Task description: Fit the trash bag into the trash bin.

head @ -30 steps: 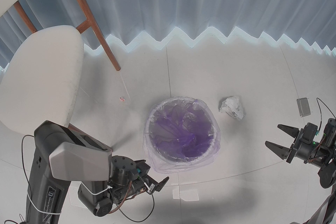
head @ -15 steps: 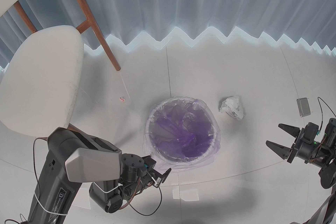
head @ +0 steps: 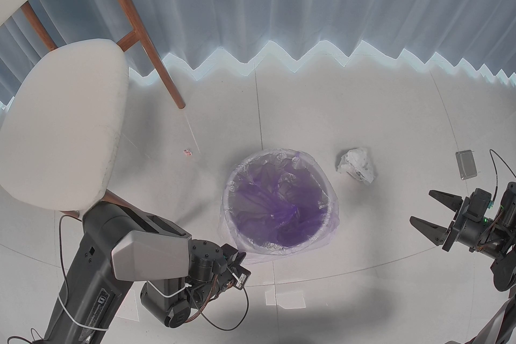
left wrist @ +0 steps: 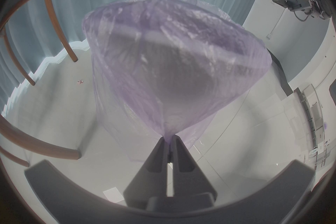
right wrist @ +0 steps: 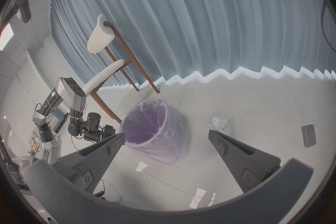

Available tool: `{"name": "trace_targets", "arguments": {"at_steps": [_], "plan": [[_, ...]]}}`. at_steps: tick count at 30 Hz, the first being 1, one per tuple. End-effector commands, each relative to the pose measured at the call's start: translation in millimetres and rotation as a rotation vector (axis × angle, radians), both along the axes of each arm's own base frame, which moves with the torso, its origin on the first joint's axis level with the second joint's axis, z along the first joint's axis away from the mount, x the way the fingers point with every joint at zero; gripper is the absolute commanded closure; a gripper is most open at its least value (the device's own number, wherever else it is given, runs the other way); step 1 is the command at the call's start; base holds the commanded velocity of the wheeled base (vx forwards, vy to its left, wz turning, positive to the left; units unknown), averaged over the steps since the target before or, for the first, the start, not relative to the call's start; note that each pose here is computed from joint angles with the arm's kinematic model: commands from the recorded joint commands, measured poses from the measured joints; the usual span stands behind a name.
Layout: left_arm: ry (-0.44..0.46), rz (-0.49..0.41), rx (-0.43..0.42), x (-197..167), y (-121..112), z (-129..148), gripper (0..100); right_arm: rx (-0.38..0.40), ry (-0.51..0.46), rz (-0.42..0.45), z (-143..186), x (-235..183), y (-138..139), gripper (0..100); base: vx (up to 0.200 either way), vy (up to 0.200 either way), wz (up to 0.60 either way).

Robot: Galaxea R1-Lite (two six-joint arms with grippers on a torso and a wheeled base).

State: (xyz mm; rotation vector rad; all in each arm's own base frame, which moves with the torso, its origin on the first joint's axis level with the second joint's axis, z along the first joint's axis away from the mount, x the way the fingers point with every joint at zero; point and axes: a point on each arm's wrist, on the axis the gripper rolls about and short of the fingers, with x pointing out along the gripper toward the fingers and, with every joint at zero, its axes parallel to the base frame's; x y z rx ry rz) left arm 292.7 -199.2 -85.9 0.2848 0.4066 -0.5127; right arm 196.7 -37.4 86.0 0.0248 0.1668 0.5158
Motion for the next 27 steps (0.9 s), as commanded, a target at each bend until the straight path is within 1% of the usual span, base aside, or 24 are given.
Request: {"name": "trace_targets", "arguments": {"at_steps": [1,13,22,27], "plan": [[0.002,0.001,0.002,0.1,0.1,-1.6,100,-0.005,-0.019,0.0,2.0,-0.2,0.0,0,0.0,0.0,0.0],[0.006,0.028,-0.007,3.3,1.5,-0.7,100,0.0,0.003,0.001,-1.2,-3.9,1.1,0,0.0,0.0,0.0],[0.086,0.017,0.072,4.7,6.2,3.3,100,0.0,0.004,-0.001,-1.4,-4.3,0.8,0,0.0,0.0,0.0],[0.074,0.015,0.065,7.5,3.6,2.8,100,0.0,0.004,-0.001,-1.4,-4.3,0.8,0,0.0,0.0,0.0]]}}
